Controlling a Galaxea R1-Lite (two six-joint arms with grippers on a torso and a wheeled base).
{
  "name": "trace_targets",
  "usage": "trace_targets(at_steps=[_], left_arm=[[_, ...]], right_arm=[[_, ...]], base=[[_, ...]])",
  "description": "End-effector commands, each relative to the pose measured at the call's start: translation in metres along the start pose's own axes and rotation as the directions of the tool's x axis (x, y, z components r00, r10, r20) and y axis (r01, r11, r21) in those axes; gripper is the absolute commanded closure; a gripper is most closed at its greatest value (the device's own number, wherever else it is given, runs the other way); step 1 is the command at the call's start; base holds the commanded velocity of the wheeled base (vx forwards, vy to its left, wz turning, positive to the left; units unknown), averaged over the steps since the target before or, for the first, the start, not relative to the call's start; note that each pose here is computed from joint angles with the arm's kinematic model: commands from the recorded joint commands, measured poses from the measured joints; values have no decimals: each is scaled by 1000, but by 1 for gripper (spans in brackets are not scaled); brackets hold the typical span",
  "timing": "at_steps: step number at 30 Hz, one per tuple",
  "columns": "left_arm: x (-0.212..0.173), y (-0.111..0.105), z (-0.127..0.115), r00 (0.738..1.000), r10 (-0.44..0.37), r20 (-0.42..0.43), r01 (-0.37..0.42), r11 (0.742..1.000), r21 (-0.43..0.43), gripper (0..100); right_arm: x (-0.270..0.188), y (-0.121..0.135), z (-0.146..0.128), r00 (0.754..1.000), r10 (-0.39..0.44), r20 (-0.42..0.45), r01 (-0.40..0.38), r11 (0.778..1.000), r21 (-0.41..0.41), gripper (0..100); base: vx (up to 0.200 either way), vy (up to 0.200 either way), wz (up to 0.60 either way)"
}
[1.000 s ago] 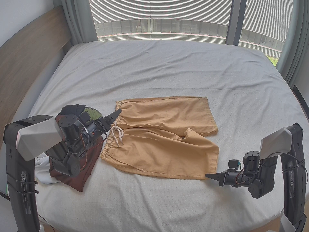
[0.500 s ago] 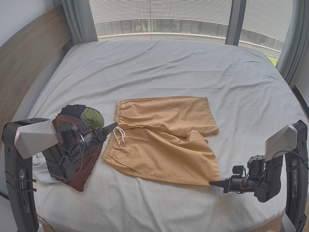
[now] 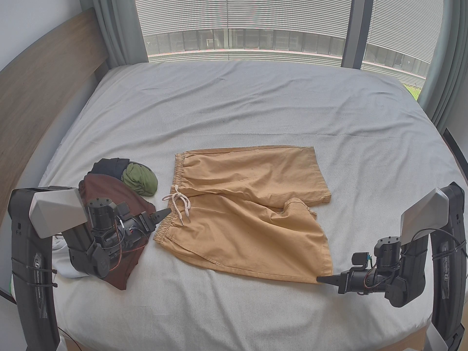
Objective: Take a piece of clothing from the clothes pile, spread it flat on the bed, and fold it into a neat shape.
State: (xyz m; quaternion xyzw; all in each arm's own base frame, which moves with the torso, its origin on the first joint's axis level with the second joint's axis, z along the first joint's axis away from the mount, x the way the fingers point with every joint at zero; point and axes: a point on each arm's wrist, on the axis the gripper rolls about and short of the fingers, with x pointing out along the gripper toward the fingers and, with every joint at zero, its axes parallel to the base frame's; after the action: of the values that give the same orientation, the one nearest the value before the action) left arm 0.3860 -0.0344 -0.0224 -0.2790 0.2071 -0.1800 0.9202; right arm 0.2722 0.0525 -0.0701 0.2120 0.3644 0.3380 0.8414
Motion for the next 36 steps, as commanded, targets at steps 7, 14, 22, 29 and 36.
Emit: trace_targets(at_steps=[7,14,22,29,36], left_arm=[[0,8,-13,994,61,-86,-65,997,-42,0],[1,5,-18,993,55,-109,-61,997,-49,0],[-1,6,-25,987,72,-147,-82,995,-63,0],[-1,8,-29,984,74,-160,-86,994,-65,100],[-8,8,-33,981,84,-173,-97,993,-70,100]], right_arm=[[2,-4,0,1000,-2,2,2,1000,2,100],[3,-4,0,1000,-2,4,2,1000,1,100],[3,-4,0,1000,-2,5,2,1000,0,100],[3,-5,1,1000,-4,8,4,1000,-2,100],[1,-3,-1,1000,-7,2,7,1000,2,100]], base=[[0,0,0],[0,0,0],[0,0,0],[0,0,0],[0,0,0]])
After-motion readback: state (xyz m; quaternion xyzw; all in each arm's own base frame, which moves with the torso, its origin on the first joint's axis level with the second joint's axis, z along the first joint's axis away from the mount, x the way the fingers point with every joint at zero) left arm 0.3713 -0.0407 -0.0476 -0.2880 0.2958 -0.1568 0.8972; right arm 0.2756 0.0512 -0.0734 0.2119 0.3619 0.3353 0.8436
